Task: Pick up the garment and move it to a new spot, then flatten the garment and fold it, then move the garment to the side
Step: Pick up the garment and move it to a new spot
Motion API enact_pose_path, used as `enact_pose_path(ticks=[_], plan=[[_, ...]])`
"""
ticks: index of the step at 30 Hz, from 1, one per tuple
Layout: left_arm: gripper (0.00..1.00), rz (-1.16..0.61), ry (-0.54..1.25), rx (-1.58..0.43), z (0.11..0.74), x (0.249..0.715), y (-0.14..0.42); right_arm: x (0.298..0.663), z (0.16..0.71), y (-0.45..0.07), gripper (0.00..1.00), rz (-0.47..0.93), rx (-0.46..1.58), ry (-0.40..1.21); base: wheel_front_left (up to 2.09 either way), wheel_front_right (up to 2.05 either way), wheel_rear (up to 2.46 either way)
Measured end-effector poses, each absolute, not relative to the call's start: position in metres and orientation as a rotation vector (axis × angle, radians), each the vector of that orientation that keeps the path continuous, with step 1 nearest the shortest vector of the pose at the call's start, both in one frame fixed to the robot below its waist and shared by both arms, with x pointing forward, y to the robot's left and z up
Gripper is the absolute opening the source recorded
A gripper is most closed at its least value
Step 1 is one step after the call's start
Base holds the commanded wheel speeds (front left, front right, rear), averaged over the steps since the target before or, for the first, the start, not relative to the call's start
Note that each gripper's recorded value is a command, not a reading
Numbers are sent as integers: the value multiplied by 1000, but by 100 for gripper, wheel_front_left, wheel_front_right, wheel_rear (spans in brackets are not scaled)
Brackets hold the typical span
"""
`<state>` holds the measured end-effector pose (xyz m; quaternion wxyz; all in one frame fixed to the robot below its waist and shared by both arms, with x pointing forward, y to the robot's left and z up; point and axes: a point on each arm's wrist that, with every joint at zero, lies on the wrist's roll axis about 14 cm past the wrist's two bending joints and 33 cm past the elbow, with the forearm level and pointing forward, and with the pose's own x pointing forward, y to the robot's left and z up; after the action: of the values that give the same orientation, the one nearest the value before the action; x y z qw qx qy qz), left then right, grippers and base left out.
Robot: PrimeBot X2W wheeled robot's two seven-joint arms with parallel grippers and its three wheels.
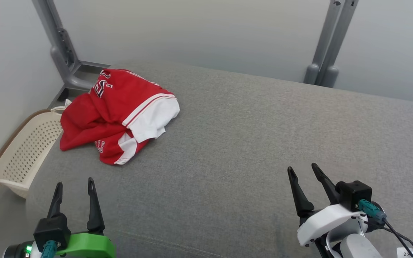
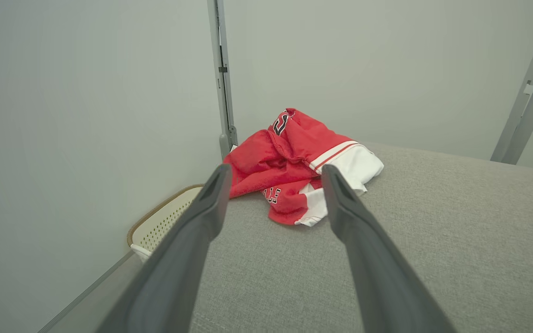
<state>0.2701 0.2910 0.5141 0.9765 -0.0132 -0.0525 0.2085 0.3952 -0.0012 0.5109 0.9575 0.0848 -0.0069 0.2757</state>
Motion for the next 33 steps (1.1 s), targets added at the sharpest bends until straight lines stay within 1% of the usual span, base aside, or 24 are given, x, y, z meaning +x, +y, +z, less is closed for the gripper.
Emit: enact_pose_path(ticks=[16,26,33], plan=[[100,583,-109,-26,512,218,327,382,516,57,100,730,161,-17,0,0,0],[100,592,-106,-39,509,216,326,379,515,62,100,749,153,-14,0,0,0],[100,542,-138,-34,521,229,324,378,518,57,100,734,153,-23,0,0,0]])
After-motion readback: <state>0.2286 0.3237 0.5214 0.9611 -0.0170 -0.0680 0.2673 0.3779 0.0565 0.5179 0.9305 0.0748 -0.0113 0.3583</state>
